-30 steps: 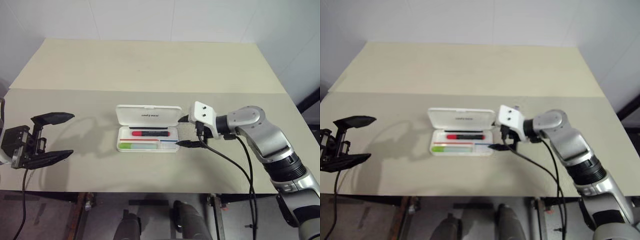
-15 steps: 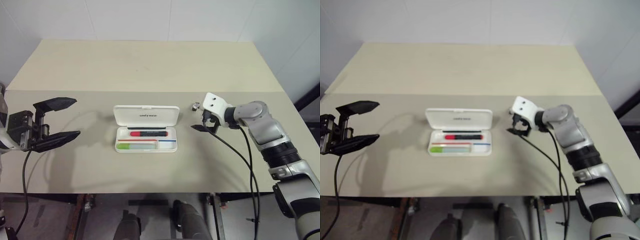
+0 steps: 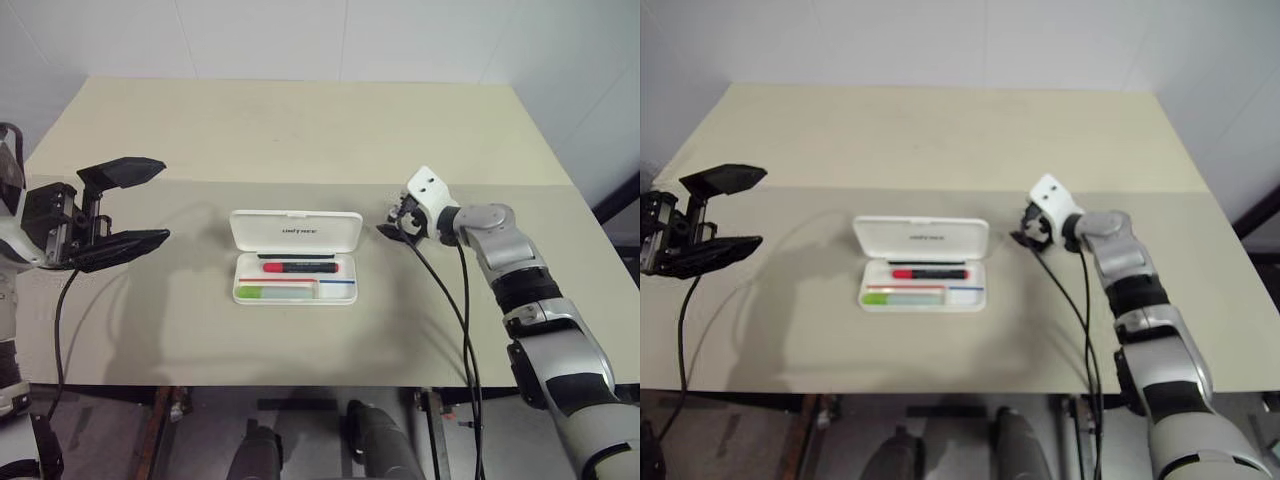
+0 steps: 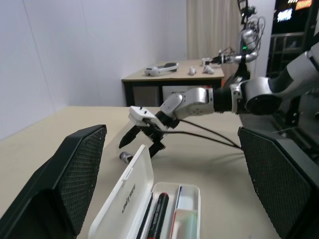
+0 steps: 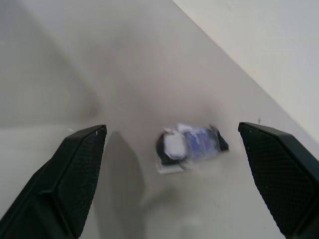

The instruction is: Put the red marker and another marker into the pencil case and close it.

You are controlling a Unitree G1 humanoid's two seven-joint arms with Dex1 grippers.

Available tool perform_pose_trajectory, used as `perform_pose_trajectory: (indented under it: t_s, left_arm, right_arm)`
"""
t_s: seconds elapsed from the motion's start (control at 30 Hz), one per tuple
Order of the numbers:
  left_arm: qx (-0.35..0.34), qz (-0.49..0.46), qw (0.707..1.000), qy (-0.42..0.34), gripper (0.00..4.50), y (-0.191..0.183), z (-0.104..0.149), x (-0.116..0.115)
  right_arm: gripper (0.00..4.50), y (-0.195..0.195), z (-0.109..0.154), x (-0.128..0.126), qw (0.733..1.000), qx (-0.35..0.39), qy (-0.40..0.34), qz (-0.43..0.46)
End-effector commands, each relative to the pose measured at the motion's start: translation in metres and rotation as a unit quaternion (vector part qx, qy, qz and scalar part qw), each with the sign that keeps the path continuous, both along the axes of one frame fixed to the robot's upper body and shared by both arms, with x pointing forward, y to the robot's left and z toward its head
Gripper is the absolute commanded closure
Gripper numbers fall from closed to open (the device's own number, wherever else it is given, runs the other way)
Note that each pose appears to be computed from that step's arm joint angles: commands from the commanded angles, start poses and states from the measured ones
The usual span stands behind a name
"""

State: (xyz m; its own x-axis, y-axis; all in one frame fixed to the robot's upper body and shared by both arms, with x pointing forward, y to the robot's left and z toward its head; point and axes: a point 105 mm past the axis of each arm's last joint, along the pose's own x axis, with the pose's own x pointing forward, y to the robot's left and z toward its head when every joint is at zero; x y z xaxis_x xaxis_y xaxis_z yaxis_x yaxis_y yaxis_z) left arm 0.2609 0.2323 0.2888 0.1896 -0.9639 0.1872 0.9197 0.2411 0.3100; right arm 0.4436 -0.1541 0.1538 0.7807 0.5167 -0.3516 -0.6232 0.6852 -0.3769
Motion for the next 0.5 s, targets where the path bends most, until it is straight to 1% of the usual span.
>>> perform_pose_trajectory:
  t_s: [0.03,0.17,0.27,0.37,0.5]
  left_arm:
    - [0.012,0.003,1.0,0.001,0.0,0.006,0.006,0.001]
    - [0.008,0.004,1.0,0.027,0.0,0.018,0.001,0.002]
    - [0.013,-0.002,0.998,0.056,0.0,0.024,-0.004,0.0]
    - [0.013,-0.004,0.998,0.058,0.0,0.027,-0.005,0.0]
    - [0.022,-0.001,0.998,0.057,0.0,0.029,-0.008,0.002]
  right_arm:
    - [0.02,-0.007,0.014,0.009,0.999,0.016,-0.027,-0.024]
    - [0.02,-0.011,0.004,0.012,0.998,0.041,-0.007,-0.049]
    - [0.02,-0.008,0.0,0.012,0.997,0.068,0.009,-0.047]
    - [0.02,0.002,0.0,0.01,0.991,0.128,0.034,-0.026]
    - [0.02,0.017,-0.001,0.005,0.988,0.145,0.049,0.022]
